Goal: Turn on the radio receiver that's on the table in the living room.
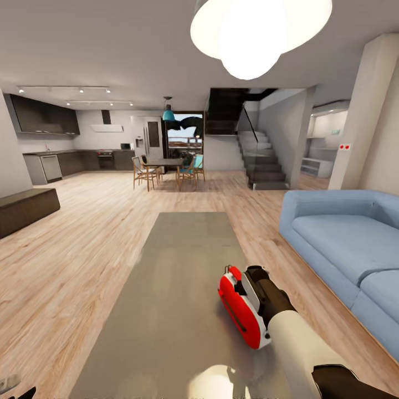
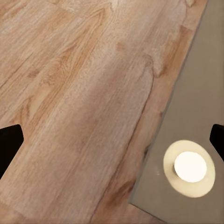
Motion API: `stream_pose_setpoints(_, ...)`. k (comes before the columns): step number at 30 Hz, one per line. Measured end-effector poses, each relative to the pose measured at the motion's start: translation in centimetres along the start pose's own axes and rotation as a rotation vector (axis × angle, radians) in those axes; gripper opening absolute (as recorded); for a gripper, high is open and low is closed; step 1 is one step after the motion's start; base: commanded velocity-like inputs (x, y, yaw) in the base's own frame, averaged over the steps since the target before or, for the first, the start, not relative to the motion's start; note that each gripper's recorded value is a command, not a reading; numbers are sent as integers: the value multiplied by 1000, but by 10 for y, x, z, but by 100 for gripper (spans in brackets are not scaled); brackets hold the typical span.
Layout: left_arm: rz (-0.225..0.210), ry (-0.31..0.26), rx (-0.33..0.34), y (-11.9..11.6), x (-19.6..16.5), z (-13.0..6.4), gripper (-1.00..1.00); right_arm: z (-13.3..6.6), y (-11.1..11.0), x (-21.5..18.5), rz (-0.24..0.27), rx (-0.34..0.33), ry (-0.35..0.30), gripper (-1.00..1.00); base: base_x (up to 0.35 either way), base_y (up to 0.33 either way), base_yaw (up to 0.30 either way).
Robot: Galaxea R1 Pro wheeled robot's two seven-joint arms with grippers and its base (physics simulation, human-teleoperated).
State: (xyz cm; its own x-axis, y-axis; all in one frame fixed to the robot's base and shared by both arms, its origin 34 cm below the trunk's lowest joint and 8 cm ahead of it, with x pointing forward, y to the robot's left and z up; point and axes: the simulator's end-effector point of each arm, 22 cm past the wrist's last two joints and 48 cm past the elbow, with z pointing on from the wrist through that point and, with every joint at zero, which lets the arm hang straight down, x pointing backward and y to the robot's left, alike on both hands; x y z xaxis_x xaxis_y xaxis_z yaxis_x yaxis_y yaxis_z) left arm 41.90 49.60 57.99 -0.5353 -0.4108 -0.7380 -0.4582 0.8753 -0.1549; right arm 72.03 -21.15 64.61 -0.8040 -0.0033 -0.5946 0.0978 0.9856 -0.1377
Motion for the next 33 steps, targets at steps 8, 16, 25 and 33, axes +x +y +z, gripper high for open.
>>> stream_pose_setpoints(8,0,1,0,2,6,3,100,4,1,5,0,0,0,100,0,0,0)
stream_pose_setpoints(16,-1,1,0,1,6,3,100,4,0,4,-3,2,-3,-100,0,0,0)
stream_pose_setpoints(25,-1,2,1,1,6,3,100,4,1,4,-1,2,-4,-100,0,0,0)
stream_pose_setpoints(33,-1,2,1,1,6,3,100,4,1,4,-1,1,-4,-100,0,0,0)
